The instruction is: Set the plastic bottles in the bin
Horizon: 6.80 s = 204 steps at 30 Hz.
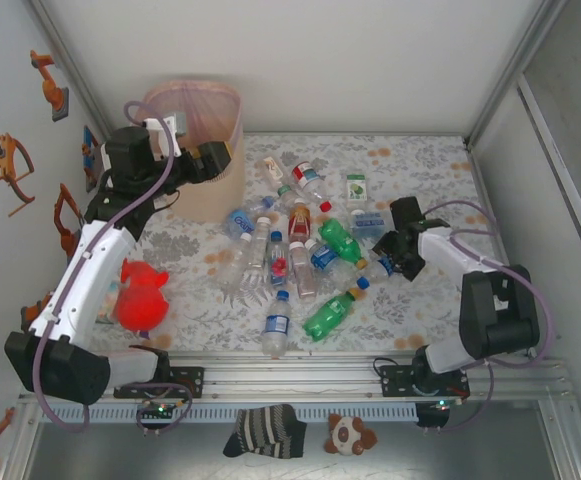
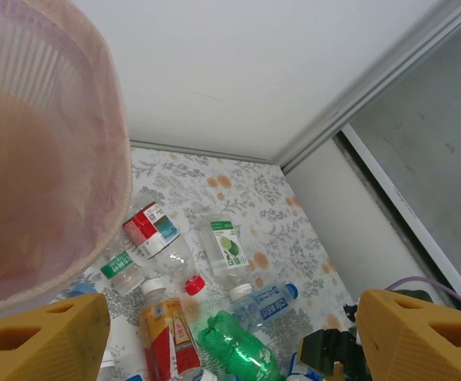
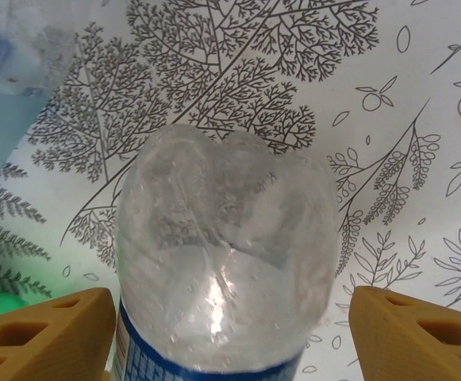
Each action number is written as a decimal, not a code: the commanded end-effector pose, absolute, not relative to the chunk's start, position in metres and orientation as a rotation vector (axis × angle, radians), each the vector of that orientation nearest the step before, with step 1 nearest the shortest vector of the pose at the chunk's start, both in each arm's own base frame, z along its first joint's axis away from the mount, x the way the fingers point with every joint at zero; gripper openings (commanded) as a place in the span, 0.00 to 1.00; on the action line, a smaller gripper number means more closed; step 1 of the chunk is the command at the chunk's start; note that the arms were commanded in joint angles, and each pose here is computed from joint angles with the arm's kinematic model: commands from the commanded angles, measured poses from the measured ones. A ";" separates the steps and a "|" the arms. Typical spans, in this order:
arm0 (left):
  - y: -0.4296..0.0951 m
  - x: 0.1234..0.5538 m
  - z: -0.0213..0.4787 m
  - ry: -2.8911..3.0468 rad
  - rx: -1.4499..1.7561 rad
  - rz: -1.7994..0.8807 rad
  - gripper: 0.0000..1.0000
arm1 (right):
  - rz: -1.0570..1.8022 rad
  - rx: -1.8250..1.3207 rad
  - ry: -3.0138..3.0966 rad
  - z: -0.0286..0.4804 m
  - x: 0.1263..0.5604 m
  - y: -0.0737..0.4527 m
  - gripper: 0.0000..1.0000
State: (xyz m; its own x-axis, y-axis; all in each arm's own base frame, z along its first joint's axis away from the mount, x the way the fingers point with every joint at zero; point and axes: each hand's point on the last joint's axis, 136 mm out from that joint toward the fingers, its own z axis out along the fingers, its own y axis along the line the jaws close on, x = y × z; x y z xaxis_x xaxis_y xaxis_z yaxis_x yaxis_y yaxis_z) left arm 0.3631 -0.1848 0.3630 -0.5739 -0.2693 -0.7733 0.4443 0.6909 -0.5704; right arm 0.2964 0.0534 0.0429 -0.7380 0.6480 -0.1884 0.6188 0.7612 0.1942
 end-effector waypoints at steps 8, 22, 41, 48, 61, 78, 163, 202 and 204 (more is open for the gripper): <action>-0.192 0.364 0.367 1.950 0.161 -0.989 0.81 | 0.236 1.063 2.665 0.036 0.327 0.055 0.69; -0.193 0.365 0.368 1.960 0.164 -0.987 0.81 | 0.214 1.068 2.599 0.054 0.323 0.043 0.60; -0.204 0.353 0.383 1.874 0.255 -1.027 0.81 | 0.378 0.575 2.287 0.196 0.338 0.050 0.49; -0.218 0.353 0.385 1.856 0.305 -1.025 0.79 | 0.569 0.272 2.153 0.253 0.346 0.084 0.47; -0.263 0.331 0.384 1.841 0.431 -1.078 0.79 | 0.843 -0.077 1.913 0.333 0.343 0.136 0.44; -0.281 0.305 0.419 1.700 0.565 -1.145 0.79 | 0.970 -0.376 1.695 0.399 0.318 0.190 0.43; -0.319 0.299 0.433 1.496 0.975 -1.192 0.50 | 0.799 -0.630 1.462 0.461 0.249 0.226 0.69; -0.158 0.528 0.292 2.181 0.324 -0.822 0.46 | 0.778 -0.587 1.528 0.459 0.248 0.217 0.68; -0.159 0.529 0.281 2.216 0.332 -0.826 0.45 | 0.783 -0.587 1.529 0.460 0.249 0.218 0.68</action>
